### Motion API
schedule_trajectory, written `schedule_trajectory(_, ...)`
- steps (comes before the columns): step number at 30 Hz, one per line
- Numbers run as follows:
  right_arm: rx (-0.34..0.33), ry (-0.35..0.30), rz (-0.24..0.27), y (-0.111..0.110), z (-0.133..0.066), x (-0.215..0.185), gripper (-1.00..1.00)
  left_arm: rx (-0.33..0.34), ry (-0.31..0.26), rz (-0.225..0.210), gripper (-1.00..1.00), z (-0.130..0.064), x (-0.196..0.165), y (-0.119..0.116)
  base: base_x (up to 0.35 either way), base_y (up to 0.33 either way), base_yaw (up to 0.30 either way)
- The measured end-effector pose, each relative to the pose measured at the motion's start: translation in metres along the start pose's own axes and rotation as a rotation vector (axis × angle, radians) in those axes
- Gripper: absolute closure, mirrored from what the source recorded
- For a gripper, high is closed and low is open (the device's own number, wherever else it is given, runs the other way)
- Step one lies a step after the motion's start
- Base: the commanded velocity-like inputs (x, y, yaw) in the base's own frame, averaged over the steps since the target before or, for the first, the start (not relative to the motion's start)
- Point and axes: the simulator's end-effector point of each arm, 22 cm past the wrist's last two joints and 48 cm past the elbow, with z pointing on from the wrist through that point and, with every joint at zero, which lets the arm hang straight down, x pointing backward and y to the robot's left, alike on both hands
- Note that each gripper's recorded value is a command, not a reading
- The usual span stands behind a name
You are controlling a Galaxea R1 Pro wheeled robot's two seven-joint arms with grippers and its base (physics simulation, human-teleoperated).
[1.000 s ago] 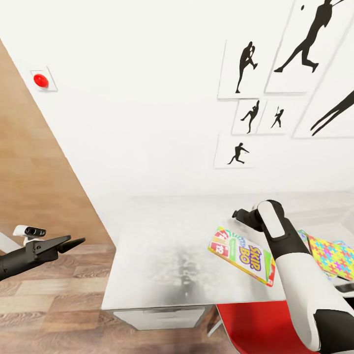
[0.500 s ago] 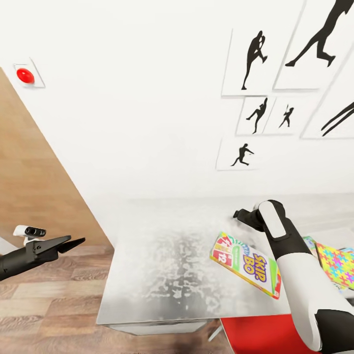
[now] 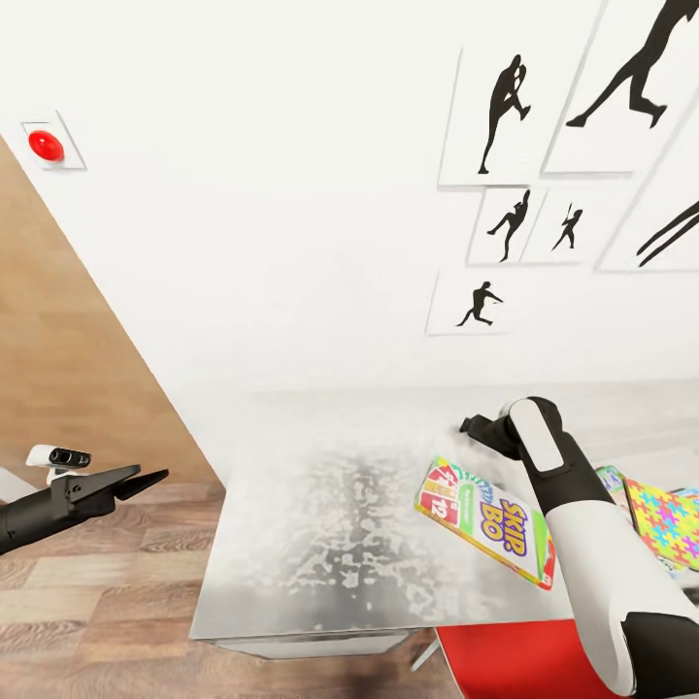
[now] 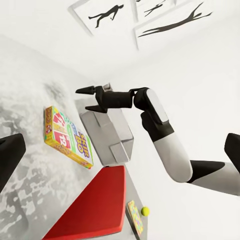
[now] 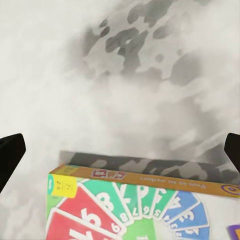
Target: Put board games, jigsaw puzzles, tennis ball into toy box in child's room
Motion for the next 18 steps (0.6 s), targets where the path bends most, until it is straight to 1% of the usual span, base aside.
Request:
schedule_trajectory(2, 0.001, 0.002, 0.001, 0.000, 0.000, 0.001, -1.00, 0.000, 0.000, 0.000, -1.00, 0.000, 0.000, 0.000, 0.000, 0.000, 0.000)
schedule_trajectory(6, -0.019, -0.002, 0.013, 0.011, 0.001, 0.007, -1.00, -0.009, -0.024, 0.011, -1.00, -0.006, -0.008, 0.001, 0.000, 0.000, 0.000)
schedule_trajectory(8, -0.019, 0.001, 0.012, 0.012, 0.002, 0.008, -1.00, -0.010, -0.026, 0.011, -1.00, -0.007, -0.009, 0.001, 0.000, 0.000, 0.000)
schedule_trajectory(18, -0.023, -0.006, 0.023, 0.015, 0.003, 0.010, -1.00, -0.024, -0.077, 0.030, -1.00, -0.021, -0.024, 0.000, 0.000, 0.000, 0.000)
